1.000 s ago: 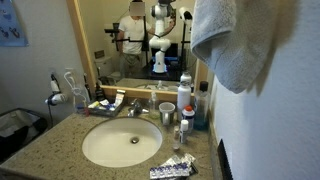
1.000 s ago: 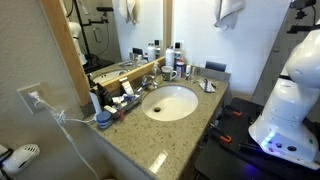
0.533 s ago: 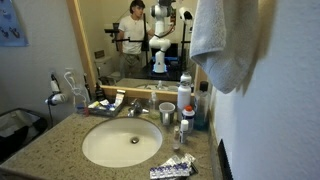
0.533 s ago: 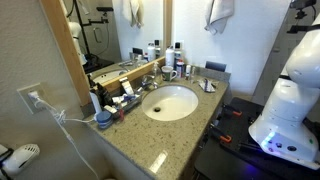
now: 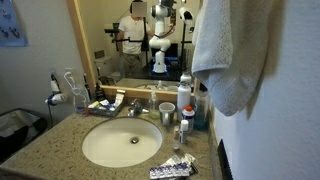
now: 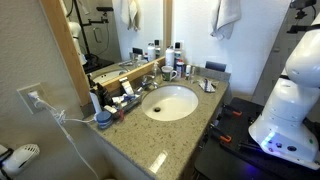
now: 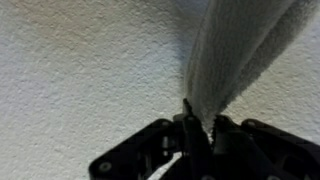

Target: Use the towel to wipe the left side of the counter then hang it on the wall

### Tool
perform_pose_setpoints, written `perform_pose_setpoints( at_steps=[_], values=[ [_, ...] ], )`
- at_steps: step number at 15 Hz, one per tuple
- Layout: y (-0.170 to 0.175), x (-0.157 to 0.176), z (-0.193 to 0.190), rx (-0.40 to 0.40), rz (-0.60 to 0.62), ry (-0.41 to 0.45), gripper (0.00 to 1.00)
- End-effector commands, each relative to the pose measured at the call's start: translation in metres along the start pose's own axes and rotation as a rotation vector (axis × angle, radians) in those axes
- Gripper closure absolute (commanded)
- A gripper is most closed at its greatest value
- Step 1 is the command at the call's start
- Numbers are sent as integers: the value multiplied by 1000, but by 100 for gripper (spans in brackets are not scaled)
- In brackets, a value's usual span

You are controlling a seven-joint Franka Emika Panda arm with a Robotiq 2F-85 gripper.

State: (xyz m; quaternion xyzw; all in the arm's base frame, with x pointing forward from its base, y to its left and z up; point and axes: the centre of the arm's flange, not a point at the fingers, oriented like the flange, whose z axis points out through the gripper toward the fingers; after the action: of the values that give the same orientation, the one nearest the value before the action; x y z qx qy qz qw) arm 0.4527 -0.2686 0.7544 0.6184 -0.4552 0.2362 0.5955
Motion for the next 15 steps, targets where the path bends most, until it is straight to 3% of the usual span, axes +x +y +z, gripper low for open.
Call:
perform_pose_setpoints(
  at_steps=[1, 15],
  values=[
    [2, 0, 5, 18, 40, -4, 98],
    [0, 37, 1, 64, 101, 4, 98]
  ],
)
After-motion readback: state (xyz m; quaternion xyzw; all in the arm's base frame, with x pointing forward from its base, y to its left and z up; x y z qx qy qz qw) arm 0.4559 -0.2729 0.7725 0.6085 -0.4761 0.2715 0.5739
